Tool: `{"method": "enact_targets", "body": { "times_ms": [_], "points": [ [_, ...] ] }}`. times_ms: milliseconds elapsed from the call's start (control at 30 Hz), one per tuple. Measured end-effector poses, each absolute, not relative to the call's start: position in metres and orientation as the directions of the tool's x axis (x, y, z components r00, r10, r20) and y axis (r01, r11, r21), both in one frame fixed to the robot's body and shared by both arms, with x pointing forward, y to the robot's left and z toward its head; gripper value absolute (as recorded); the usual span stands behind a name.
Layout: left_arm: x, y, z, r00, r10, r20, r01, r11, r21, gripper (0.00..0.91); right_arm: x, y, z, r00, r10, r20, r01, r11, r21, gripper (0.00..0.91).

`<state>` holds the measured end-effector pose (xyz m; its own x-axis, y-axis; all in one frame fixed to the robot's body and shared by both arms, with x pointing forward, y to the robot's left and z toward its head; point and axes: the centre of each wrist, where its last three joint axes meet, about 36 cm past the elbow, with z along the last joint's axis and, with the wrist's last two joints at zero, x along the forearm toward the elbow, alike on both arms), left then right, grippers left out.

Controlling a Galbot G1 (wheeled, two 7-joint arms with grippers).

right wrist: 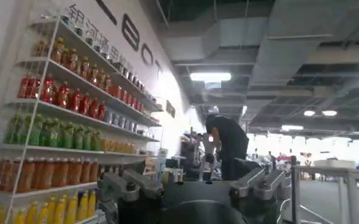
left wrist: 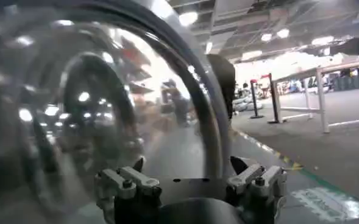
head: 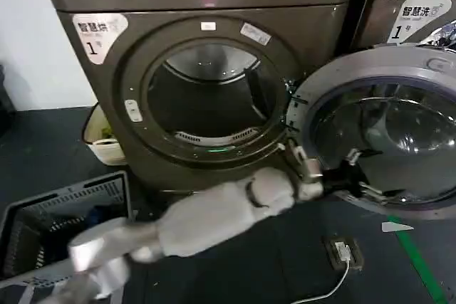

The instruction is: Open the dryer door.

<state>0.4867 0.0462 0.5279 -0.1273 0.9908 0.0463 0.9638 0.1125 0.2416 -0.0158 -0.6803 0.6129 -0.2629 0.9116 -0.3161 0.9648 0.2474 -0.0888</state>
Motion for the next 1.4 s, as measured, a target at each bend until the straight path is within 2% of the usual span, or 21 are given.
{"method": "enact_targets", "body": {
  "times_ms": [267, 733, 1000, 1200, 1400],
  "points": [
    [0.465, 0.116, 0.546, -0.178, 0.982, 0.061, 0.918, 0.144, 0.369, 0.907, -0.016, -0.681, 0.614, -0.269, 0.909, -0.320, 0.963, 0.254, -0.087, 0.907],
    [0.453, 0.210, 0.547, -0.267, 0.952, 0.147, 0.869, 0.172, 0.463, 0.907, -0.009, -0.683, 0.609, -0.292, 0.903, -0.314, 0.956, 0.281, -0.081, 0.907],
    [0.455, 0.280, 0.545, -0.352, 0.908, 0.227, 0.839, 0.199, 0.507, 0.907, -0.010, -0.686, 0.606, -0.299, 0.900, -0.316, 0.954, 0.286, -0.091, 0.907],
    [0.453, 0.337, 0.539, -0.375, 0.888, 0.267, 0.808, 0.173, 0.563, 0.907, -0.009, -0.688, 0.604, -0.299, 0.900, -0.318, 0.954, 0.284, -0.092, 0.907],
    [0.448, 0.390, 0.535, -0.475, 0.810, 0.343, 0.777, 0.204, 0.596, 0.907, -0.004, -0.691, 0.602, -0.302, 0.900, -0.315, 0.953, 0.291, -0.085, 0.907]
  ]
}}
